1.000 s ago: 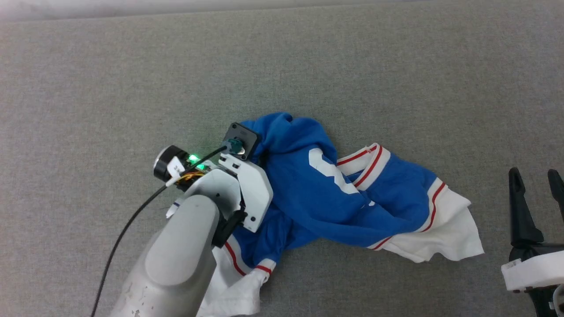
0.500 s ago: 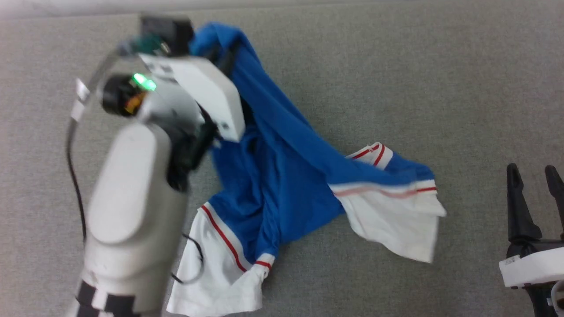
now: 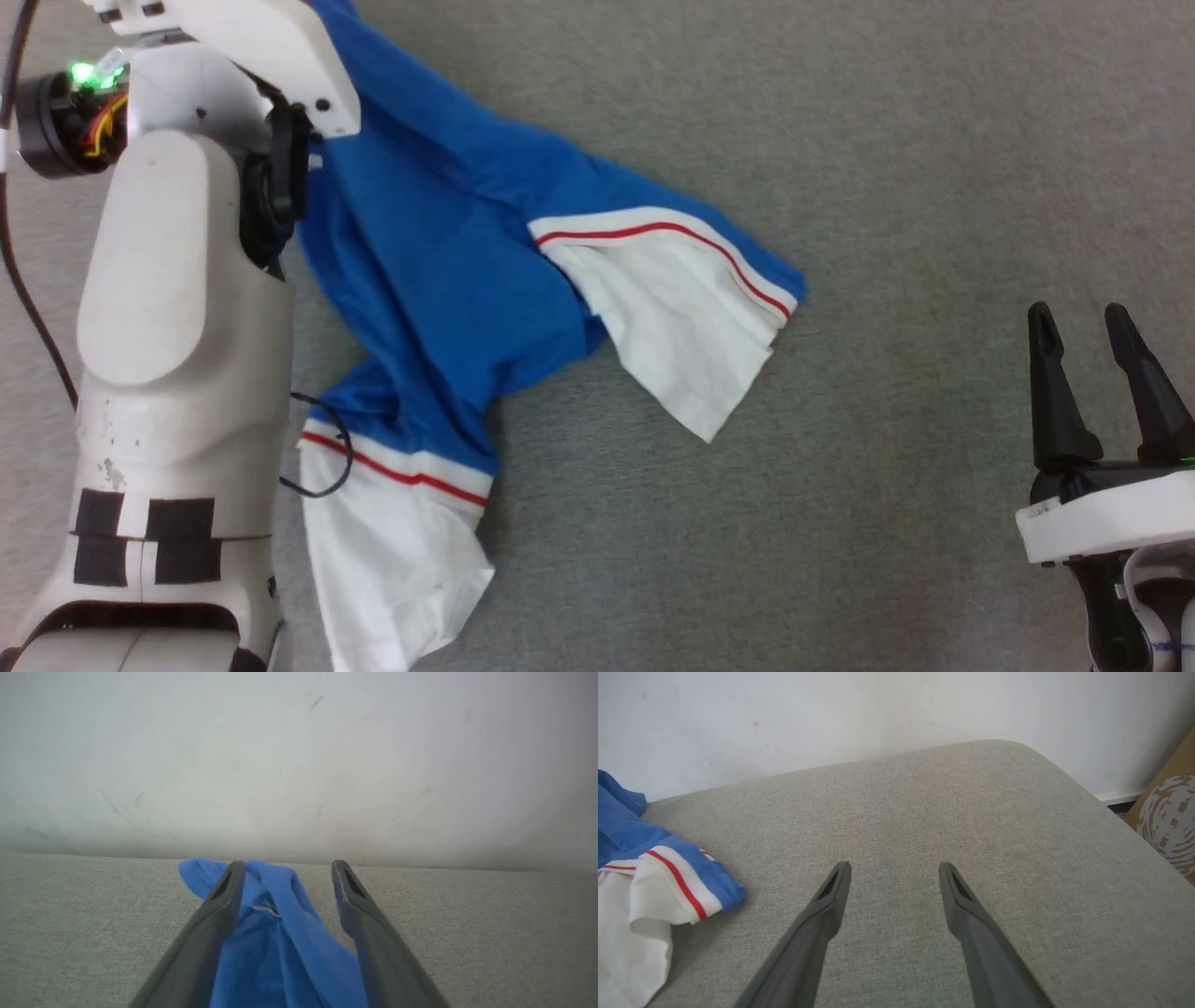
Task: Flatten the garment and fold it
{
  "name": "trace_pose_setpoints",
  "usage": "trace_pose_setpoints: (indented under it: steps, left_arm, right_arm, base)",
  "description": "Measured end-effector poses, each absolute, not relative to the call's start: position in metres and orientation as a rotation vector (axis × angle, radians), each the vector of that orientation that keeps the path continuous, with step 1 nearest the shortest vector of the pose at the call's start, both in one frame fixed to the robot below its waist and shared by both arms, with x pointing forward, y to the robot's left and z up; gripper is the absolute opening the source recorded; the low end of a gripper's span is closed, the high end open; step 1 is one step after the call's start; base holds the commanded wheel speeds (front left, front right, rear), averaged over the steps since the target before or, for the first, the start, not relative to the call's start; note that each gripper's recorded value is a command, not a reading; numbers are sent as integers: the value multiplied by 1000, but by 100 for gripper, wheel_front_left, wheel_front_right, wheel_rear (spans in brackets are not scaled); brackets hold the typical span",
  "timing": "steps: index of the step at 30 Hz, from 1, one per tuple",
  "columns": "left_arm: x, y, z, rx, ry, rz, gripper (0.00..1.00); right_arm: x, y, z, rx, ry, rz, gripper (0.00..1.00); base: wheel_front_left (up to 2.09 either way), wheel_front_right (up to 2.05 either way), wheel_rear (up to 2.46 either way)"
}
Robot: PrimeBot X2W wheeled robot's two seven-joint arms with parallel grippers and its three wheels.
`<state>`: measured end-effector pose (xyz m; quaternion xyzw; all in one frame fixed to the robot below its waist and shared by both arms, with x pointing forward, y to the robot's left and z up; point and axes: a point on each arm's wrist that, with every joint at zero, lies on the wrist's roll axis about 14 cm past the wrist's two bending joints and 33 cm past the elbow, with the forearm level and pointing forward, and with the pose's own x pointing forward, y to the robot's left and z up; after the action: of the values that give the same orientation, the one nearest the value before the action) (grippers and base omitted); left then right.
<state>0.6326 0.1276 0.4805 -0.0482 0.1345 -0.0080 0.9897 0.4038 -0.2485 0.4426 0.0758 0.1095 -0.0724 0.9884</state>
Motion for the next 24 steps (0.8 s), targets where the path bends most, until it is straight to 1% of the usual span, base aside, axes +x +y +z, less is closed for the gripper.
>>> trace_pose_setpoints:
  steps: [3,6,9,12,14,17,21,24]
  left_arm:
    - [636,118,458,-102,294,-30,100]
    - [640,108,456,-114,256,-69,100]
    - [642,99,487,-125,119,-122,100]
    - [636,85,527,-143,-38,-192,100]
    - [621,78,541,-149,-99,-230,100]
    - [588,77,542,-164,-125,-249,100]
    - [534,94,552,-180,-188,-226,100]
    - [487,114,562,-189,-252,-178,100]
  right_arm:
    - [400,-256,433,145,244,-173,100]
    - [396,-261,427,138,265,-188,100]
    - [396,-261,429,134,259,-188,100]
    - [395,-260,435,129,247,-184,100]
    - [393,-259,439,125,247,-178,100]
    - [384,-256,442,125,257,-171,100]
    - [375,-246,450,137,256,-141,100]
    - [374,-235,461,148,234,-102,100]
  base:
    - [0,0,0]
    - [0,0,0]
    - [0,0,0]
    - [0,0,0]
    - [0,0,0]
    - [0,0,0]
    - [0,0,0]
    - [0,0,0]
